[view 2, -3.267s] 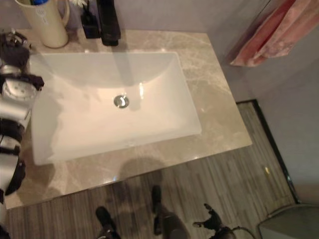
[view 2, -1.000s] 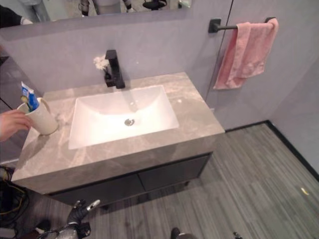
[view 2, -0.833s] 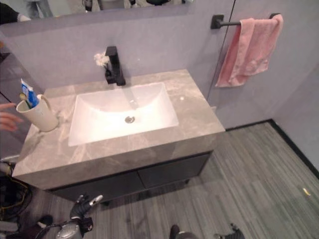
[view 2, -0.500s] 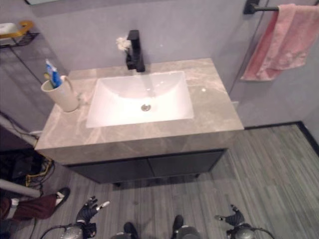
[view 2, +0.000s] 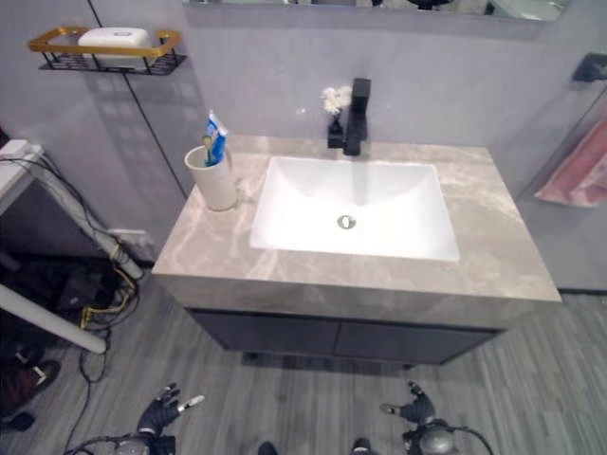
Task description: Put brush and paste in cup on sink, flatten towel.
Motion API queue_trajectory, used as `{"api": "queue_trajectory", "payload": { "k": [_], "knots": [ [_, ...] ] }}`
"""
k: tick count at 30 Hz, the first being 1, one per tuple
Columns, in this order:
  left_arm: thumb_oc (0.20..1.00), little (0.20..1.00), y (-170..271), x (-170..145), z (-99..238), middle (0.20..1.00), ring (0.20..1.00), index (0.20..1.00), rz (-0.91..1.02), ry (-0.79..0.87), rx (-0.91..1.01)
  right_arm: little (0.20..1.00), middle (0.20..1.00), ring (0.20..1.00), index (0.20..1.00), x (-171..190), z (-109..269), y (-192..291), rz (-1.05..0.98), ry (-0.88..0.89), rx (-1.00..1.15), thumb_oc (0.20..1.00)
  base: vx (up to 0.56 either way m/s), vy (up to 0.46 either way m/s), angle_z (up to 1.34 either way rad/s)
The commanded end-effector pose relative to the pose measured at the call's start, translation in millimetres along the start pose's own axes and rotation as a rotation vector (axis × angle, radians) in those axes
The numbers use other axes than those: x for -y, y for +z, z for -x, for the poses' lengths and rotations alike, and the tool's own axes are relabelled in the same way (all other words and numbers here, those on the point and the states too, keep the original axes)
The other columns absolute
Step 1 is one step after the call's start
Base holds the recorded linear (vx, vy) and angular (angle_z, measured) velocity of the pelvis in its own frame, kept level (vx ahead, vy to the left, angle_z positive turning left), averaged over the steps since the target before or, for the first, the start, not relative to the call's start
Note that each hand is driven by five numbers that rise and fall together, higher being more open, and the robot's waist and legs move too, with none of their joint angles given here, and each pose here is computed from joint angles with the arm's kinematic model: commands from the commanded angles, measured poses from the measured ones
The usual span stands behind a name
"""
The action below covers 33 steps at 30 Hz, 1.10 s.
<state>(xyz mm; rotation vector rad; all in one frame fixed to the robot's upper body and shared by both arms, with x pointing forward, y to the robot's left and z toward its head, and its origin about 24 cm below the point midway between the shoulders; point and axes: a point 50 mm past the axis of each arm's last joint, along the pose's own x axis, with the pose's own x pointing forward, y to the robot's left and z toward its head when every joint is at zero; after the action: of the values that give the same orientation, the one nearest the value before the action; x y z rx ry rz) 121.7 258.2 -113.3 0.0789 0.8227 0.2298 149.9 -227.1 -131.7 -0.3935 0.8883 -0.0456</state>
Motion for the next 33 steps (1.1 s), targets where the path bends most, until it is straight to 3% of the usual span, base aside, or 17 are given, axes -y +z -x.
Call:
{"api": "queue_trajectory", "payload": {
  "k": [1, 11, 17, 23, 27, 33],
  "knots": [
    [1.000, 1.000, 10.6, 2.1, 2.5, 1.000, 1.000, 1.000, -0.003, -0.031, 0.064, 1.000, 1.000, 1.000, 1.000, -0.3, -3.6, 7.4, 0.011, 0.019, 0.012, 1.000, 0.05, 0.074, 0.00],
    [1.000, 1.000, 6.5, 2.9, 1.8, 1.000, 1.000, 1.000, -0.096, -0.055, 0.029, 1.000, 1.000, 1.000, 1.000, -0.4, -4.4, 13.1, 0.001, 0.033, 0.029, 1.000, 0.01, 0.088, 0.01],
    [1.000, 1.000, 0.4, -4.1, 1.1, 1.000, 1.000, 1.000, -0.119, -0.026, -0.007, 1.000, 1.000, 1.000, 1.000, 13.3, -5.2, 8.6, -0.161, -0.050, 0.004, 1.000, -0.02, 0.058, 0.19],
    [1.000, 1.000, -1.3, 2.9, -6.4, 1.000, 1.000, 1.000, -0.151, -0.024, -0.030, 1.000, 1.000, 1.000, 1.000, 14.3, -2.6, -16.8, -0.142, -0.072, -0.115, 1.000, 0.10, -0.045, 0.43],
    [1.000, 1.000, 3.4, 4.5, -8.9, 1.000, 1.000, 1.000, -0.195, -0.045, -0.011, 1.000, 1.000, 1.000, 1.000, 16.3, 10.2, -57.9, -0.069, -0.063, -0.282, 1.000, 0.11, -0.090, 0.69],
    [1.000, 1.000, -2.6, -6.0, -6.6, 1.000, 1.000, 1.000, -0.078, 0.014, -0.025, 1.000, 1.000, 1.000, 1.000, 23.4, 24.2, -89.4, 0.115, -0.008, -0.417, 1.000, 0.10, -0.093, 0.36]
  ]
}}
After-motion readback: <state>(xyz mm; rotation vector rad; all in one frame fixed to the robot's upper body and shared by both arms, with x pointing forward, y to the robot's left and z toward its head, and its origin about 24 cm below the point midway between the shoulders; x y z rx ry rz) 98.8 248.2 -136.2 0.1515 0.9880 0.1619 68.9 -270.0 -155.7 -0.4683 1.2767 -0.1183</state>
